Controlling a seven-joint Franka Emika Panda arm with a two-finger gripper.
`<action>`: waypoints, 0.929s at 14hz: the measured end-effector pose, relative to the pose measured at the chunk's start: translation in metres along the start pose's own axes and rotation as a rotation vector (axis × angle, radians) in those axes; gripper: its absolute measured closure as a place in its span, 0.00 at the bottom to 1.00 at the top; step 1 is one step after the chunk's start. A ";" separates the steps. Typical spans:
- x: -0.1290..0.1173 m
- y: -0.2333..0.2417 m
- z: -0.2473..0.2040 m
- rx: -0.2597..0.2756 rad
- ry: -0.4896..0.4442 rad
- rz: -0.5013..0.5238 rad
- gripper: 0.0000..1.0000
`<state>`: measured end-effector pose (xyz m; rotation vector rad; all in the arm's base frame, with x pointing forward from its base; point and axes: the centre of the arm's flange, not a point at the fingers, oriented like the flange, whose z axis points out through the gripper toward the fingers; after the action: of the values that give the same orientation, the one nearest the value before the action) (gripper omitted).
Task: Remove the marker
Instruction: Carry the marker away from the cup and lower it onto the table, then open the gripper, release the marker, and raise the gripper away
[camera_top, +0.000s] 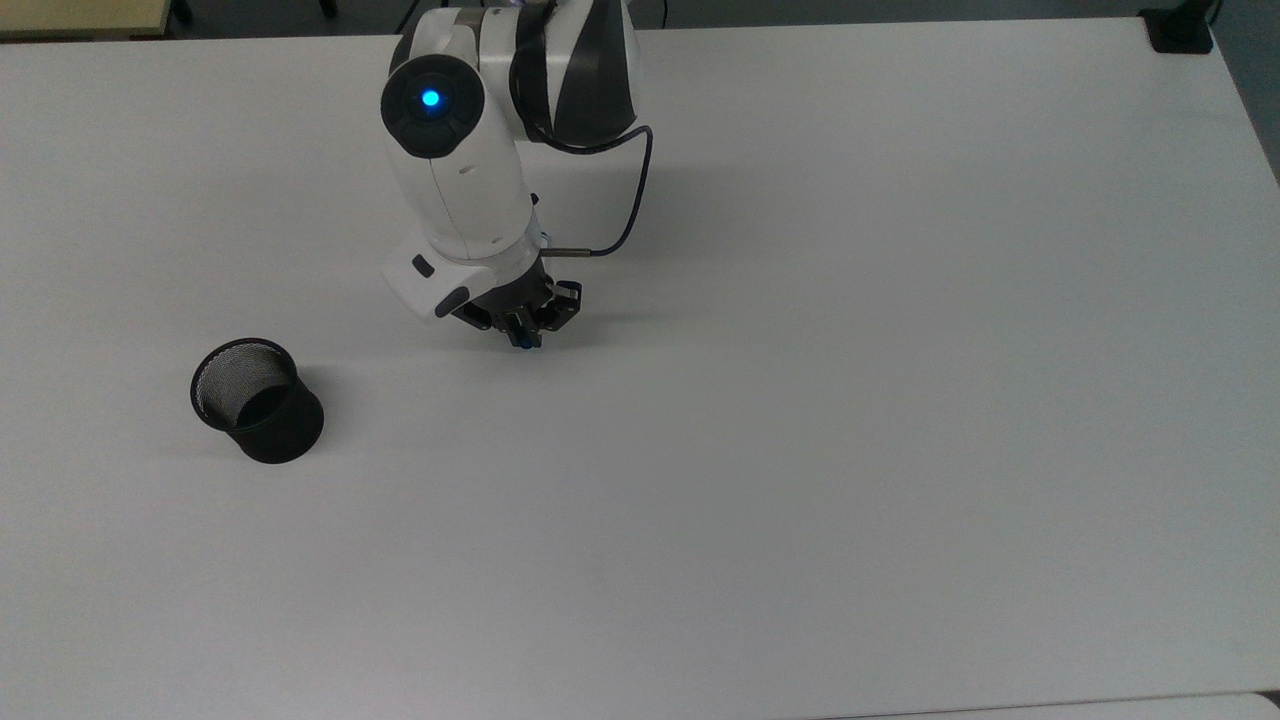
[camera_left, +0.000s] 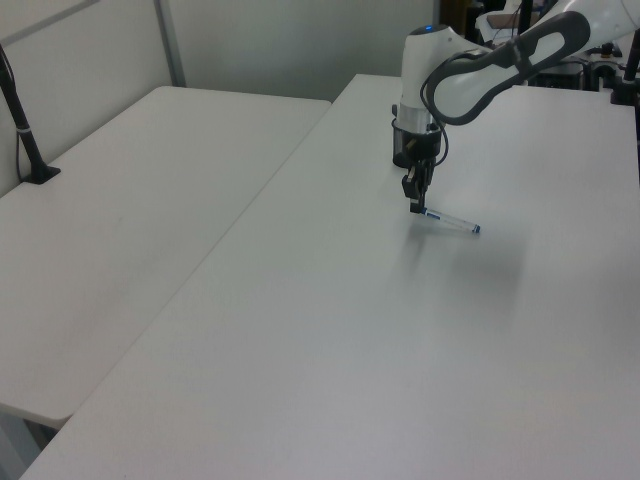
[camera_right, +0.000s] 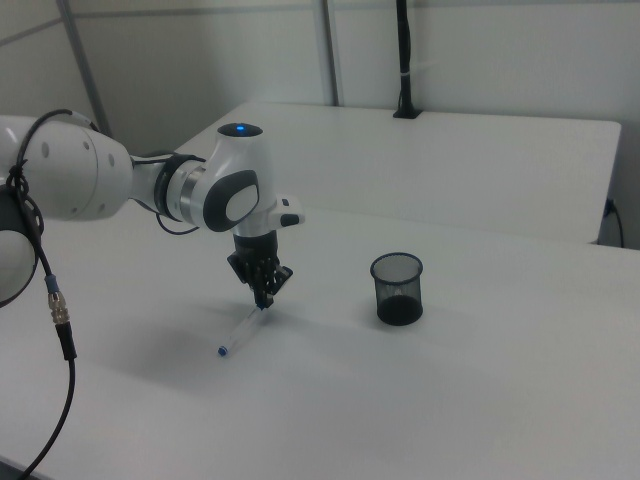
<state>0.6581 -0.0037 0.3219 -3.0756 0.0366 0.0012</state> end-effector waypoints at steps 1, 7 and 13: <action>0.000 -0.002 0.002 -0.002 0.000 -0.005 0.83; 0.002 -0.003 -0.001 -0.002 0.014 0.015 0.38; -0.008 -0.010 -0.120 -0.019 0.092 0.067 0.00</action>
<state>0.6499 -0.0018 0.4422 -3.0898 0.1443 -0.1366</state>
